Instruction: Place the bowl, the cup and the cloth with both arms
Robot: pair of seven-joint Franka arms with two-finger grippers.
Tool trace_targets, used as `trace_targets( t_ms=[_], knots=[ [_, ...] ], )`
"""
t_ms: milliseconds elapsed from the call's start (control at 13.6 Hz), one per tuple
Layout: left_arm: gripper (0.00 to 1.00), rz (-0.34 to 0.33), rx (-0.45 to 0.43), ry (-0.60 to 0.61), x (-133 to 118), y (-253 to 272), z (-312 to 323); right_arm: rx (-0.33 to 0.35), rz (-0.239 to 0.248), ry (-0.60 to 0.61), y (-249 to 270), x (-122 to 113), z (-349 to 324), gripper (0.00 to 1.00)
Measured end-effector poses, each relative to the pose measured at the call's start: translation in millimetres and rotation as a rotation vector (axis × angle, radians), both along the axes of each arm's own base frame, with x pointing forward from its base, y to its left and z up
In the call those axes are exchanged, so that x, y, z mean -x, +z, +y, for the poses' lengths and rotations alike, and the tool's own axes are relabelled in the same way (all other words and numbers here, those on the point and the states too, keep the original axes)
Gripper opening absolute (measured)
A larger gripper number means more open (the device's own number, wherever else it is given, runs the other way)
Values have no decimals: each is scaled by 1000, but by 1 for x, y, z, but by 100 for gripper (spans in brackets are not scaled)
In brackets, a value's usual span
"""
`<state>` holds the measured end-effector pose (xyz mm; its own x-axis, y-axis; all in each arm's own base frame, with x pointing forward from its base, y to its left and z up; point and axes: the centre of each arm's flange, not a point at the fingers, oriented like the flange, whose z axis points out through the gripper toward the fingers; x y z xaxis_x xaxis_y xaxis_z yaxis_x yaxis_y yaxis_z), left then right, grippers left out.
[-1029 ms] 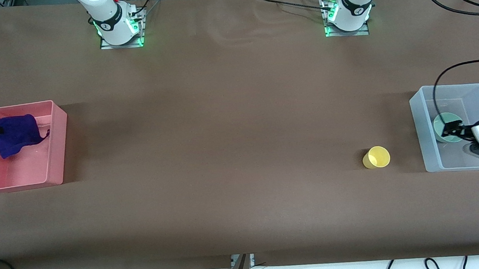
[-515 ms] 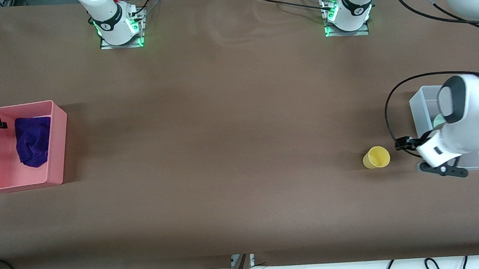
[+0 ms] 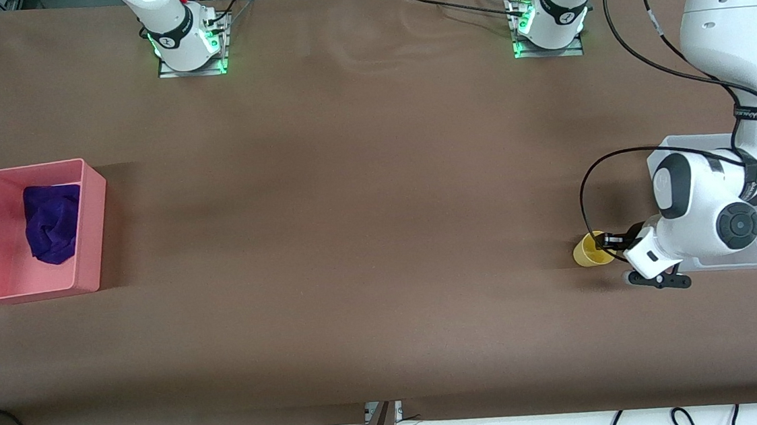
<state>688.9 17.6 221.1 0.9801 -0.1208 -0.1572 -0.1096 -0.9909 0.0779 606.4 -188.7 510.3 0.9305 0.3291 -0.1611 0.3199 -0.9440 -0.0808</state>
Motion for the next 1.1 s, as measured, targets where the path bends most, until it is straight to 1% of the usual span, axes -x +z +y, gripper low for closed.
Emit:
trace_targets(
  t_ms=[147,294,368,515,588,809,882,956,1029,1103],
  knots=[
    [31,7,52,49,1,-4,-2,-8,-29,16,15,-6,33,100],
    [8,11,85,77,1,-5,-3,-13,-47,-22,33,-6,67,100],
    [3,10,87,79,0,-5,-3,-19,-50,-28,44,-3,85,100],
    [4,14,88,79,-1,-1,-3,-32,-64,-3,66,5,119,100],
    [4,28,88,77,-2,6,-2,-38,-71,16,75,9,132,100],
    [4,112,89,67,-4,62,7,-40,-82,34,84,16,142,100],
    [4,139,66,60,-4,86,18,-39,-94,31,87,17,140,100],
    [4,153,19,41,-3,108,31,-35,-112,27,93,19,138,100],
    [4,156,-40,5,-1,128,48,-26,-125,23,100,22,135,100],
    [4,151,-84,-33,1,145,66,-2,-130,21,105,26,130,100]
  ],
)
